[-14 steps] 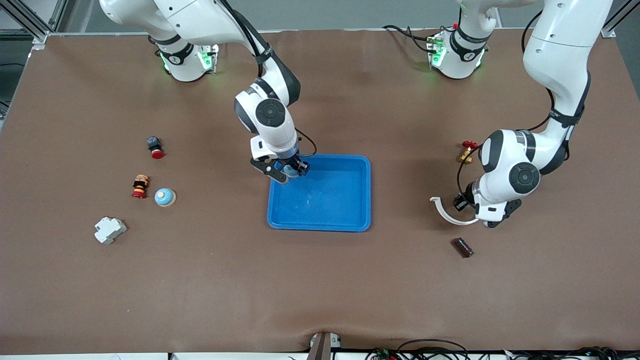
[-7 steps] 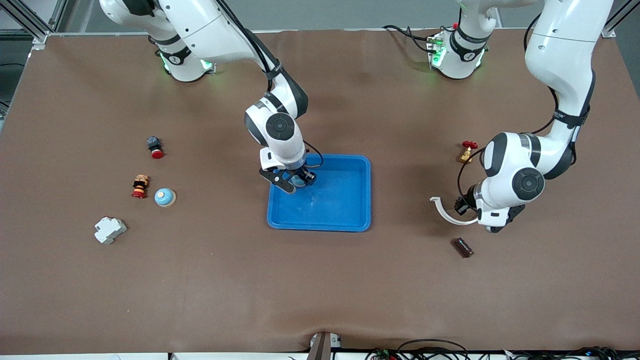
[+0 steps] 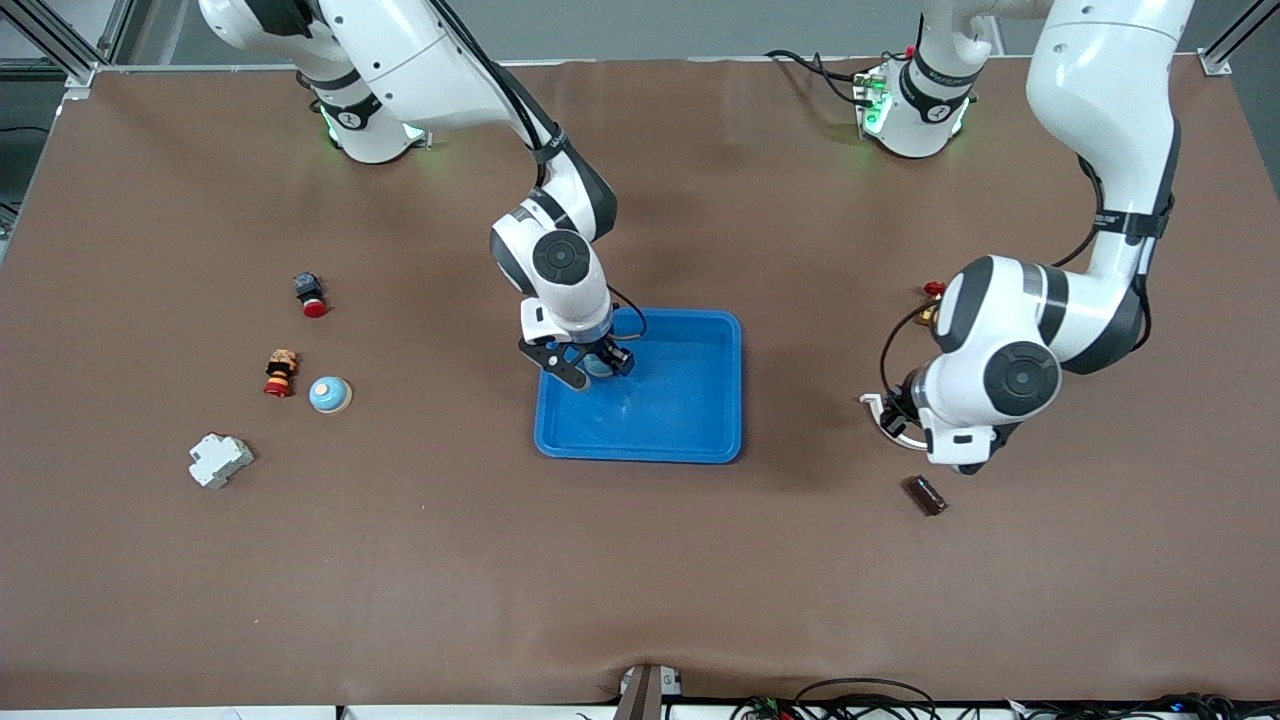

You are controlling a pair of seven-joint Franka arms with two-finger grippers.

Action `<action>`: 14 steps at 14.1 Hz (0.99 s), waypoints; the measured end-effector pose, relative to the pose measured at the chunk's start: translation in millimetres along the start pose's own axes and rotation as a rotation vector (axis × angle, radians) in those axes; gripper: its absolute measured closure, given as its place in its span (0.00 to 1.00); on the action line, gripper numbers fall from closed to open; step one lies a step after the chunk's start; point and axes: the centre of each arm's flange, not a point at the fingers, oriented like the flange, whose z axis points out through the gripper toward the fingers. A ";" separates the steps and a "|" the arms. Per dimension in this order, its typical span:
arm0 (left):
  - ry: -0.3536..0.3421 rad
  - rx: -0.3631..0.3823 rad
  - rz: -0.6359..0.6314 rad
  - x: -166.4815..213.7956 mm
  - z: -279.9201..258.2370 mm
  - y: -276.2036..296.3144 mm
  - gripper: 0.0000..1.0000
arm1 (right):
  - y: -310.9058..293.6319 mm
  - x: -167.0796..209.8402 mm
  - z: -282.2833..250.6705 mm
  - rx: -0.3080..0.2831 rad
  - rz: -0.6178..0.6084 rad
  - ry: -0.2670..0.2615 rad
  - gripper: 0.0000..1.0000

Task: Place electrolytic capacitor and blue bell in tray
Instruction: 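Lift the capacitor toward the tray while the right gripper returns to the bells, then lower the capacitor into the tray while the right gripper reaches the second bell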

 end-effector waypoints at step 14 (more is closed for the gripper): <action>0.009 -0.156 -0.159 -262.0 -1.5 92.8 0.66 | 132.1 215.4 -126.9 -0.064 -0.396 -0.023 0.00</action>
